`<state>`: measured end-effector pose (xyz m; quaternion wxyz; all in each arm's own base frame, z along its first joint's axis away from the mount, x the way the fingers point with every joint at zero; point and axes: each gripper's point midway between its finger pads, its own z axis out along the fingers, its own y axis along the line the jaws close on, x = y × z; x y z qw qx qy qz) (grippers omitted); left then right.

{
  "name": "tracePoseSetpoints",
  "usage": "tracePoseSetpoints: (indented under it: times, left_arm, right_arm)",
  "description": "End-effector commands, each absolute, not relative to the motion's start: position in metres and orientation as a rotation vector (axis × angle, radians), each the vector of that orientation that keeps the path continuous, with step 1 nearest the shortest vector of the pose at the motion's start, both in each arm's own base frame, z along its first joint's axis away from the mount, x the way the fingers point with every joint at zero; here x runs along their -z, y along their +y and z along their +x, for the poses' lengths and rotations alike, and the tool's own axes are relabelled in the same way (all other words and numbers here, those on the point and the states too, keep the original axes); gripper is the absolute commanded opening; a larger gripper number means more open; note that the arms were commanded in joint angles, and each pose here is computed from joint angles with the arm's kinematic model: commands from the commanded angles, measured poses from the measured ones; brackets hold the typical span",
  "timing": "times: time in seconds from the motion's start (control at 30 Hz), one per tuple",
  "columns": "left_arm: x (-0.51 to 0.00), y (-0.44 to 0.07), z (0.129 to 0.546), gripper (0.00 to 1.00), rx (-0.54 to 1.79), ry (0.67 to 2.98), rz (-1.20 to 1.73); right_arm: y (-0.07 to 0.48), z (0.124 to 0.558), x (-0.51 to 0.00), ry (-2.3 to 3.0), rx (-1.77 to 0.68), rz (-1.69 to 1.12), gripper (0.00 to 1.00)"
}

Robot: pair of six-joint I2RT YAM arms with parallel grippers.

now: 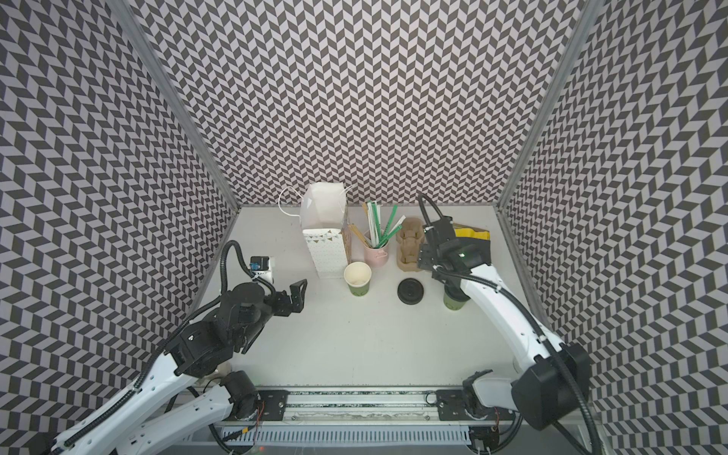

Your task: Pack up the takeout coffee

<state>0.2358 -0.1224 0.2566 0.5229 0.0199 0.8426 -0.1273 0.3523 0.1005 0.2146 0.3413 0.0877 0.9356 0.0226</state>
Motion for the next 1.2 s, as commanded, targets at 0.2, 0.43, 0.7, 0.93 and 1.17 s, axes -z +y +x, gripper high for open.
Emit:
tracePoseSetpoints:
  times: [0.2, 0.43, 0.7, 0.93, 1.17]
  left_arm:
    - [-0.252, -0.118, 0.238, 1.00, 0.275, 2.025, 0.029]
    - [-0.248, -0.118, 0.240, 1.00, 0.270, 2.035, 0.030]
    - [-0.247, -0.118, 0.242, 1.00, 0.266, 2.040, 0.031]
    - [-0.243, -0.119, 0.244, 1.00, 0.258, 2.055, 0.037]
    - [-0.242, -0.119, 0.245, 1.00, 0.255, 2.058, 0.034]
  right_arm:
    - [0.124, 0.416, -0.197, 2.430, -0.077, 0.213, 0.68]
    - [0.120, 0.471, -0.193, 2.397, -0.105, 0.273, 0.65]
    - [0.104, 0.520, -0.172, 2.402, -0.045, 0.313, 0.62]
    - [0.096, 0.546, -0.155, 2.398, -0.016, 0.304, 0.61]
    - [0.090, 0.557, -0.128, 2.448, 0.013, 0.295, 0.58]
